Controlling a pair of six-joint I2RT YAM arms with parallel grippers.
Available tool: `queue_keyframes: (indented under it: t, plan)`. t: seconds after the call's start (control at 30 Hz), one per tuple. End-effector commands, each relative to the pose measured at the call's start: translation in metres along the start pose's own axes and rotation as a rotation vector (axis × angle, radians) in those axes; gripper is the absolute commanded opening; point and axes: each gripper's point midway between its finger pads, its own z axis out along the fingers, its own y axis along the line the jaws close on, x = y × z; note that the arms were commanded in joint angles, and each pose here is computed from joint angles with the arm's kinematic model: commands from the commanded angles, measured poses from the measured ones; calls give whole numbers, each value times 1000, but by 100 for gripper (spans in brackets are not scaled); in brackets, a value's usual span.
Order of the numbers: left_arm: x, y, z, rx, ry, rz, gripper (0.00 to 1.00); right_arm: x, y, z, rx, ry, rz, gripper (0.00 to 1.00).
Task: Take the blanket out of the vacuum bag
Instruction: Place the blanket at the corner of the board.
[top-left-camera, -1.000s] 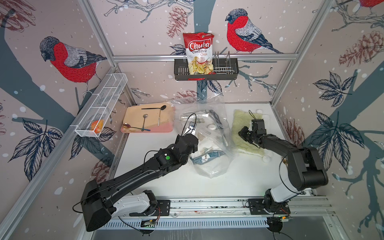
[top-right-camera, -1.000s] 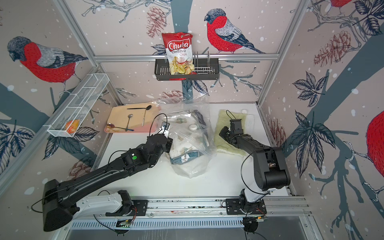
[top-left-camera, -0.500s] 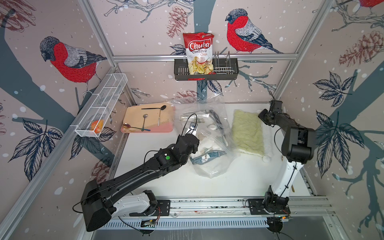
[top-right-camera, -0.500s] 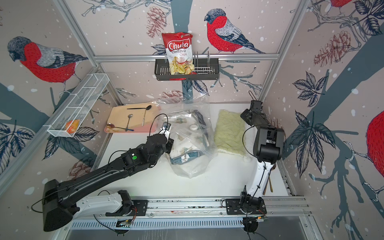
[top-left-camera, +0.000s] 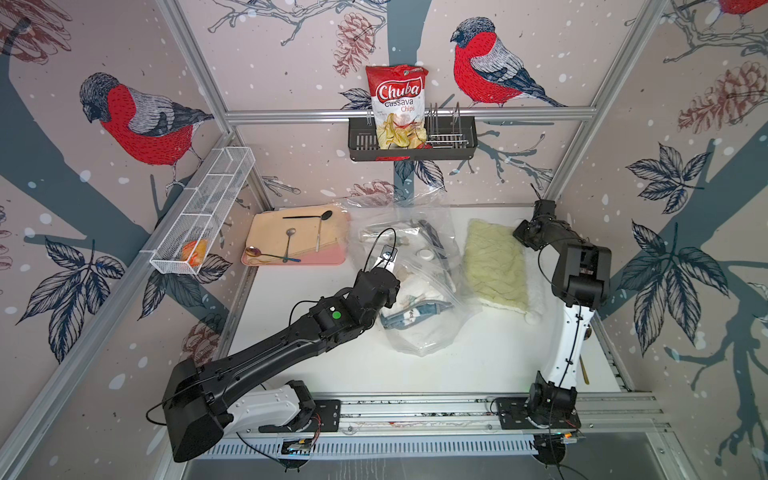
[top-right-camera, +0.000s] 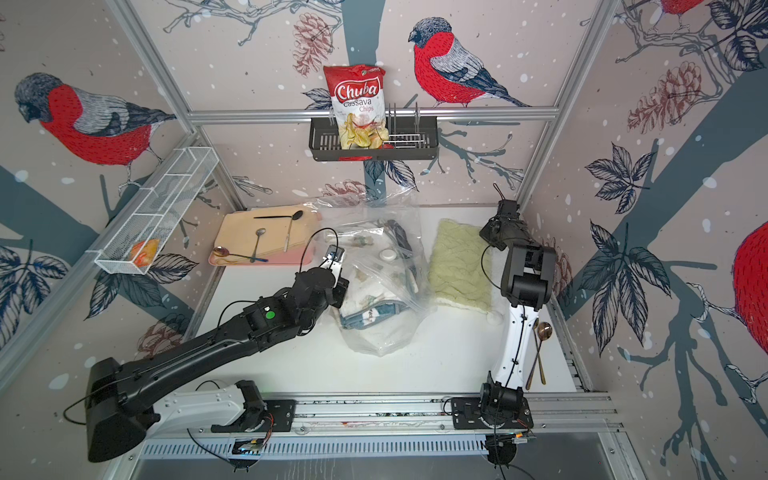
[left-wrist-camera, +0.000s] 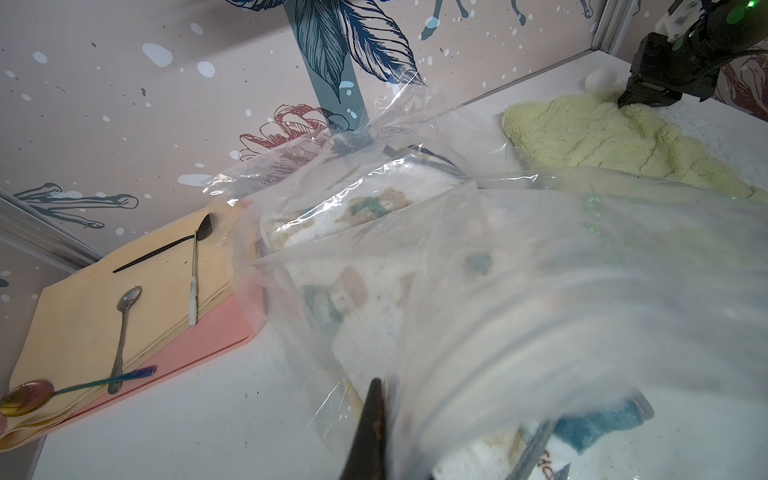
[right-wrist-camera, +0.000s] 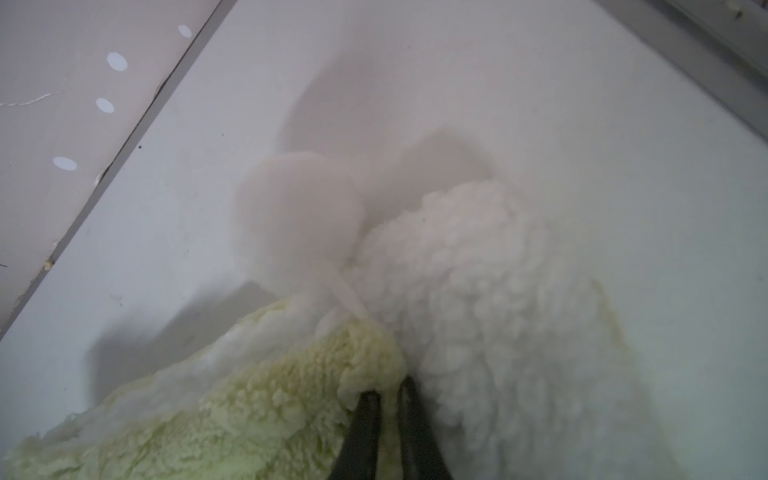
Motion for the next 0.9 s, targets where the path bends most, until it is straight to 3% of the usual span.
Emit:
queue_keyframes:
  t: [0.0, 0.33, 0.53, 0.57, 0.63, 0.73, 0.8, 0.87]
  plan:
    - [-9, -1, 0, 4, -34, -22, 0, -6, 9, -13, -3, -40, -24, 6]
    - [-11, 0, -2, 8, -41, -26, 0, -18, 31, -72, -9, -146, -43, 5]
    - [-8, -4, 0, 21, -32, -22, 0, -18, 22, -60, 15, -121, -41, 11]
    - [-8, -4, 1, 23, -30, -22, 0, -17, 18, -51, 24, -114, -38, 13]
    - [-7, -6, 2, 27, -27, -21, 0, -14, 6, -32, 42, -79, -18, 32]
    - [-7, -5, 2, 20, -26, -18, 0, -12, 5, -29, 36, -81, -17, 53]
    - [-6, -4, 3, 17, -25, -17, 0, -13, 9, -36, 18, -107, -20, 58]
    - [-6, -6, 3, 22, -23, -15, 0, -15, 14, -39, 0, -110, -25, 57]
